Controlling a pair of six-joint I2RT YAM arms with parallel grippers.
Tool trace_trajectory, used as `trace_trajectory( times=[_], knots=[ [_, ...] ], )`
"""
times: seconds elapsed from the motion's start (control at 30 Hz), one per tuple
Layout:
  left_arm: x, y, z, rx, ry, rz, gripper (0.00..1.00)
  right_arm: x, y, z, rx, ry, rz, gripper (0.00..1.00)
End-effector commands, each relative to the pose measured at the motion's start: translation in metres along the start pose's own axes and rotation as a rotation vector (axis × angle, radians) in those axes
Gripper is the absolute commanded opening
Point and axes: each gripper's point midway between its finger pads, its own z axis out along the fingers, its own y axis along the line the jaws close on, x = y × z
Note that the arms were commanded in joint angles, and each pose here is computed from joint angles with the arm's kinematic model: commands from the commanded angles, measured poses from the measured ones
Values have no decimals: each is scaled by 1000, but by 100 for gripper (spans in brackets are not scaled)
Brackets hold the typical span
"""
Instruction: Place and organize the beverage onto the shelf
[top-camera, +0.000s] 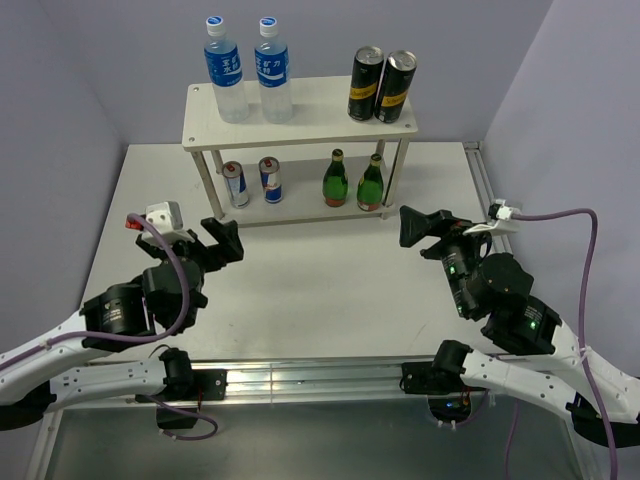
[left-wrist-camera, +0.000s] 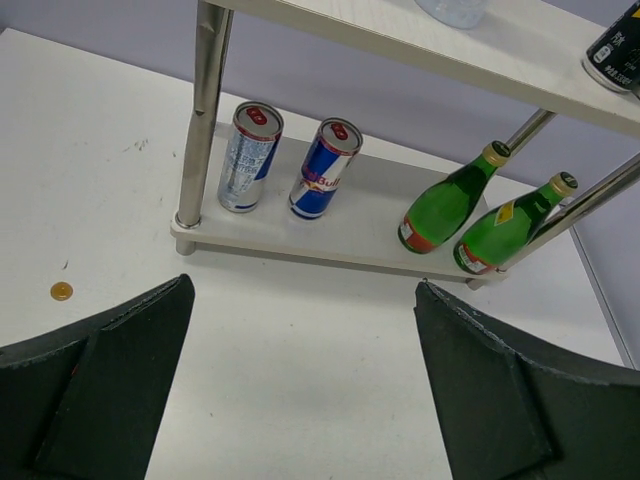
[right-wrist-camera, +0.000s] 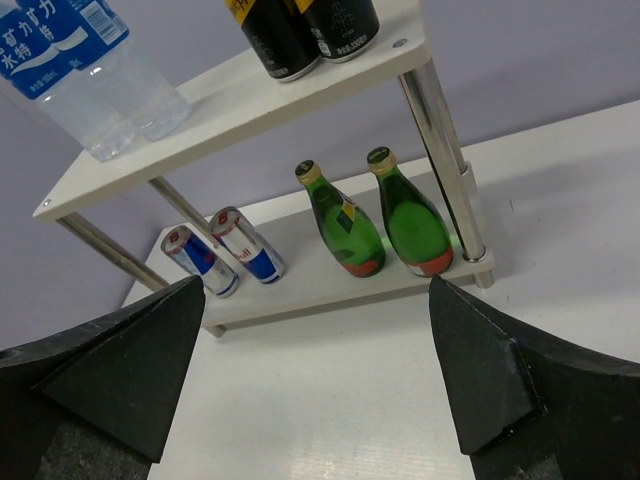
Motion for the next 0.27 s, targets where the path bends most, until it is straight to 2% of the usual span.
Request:
trace_trajectory(
  times=[0.0, 0.23],
  knots=[
    [-8, 7, -2, -26, -18, 2, 99, -10, -2, -2, 10, -18, -8, 100],
    [-7, 7, -2, -28, -18, 11, 99, -8, -1, -1, -1, -17, -36, 100]
  ],
)
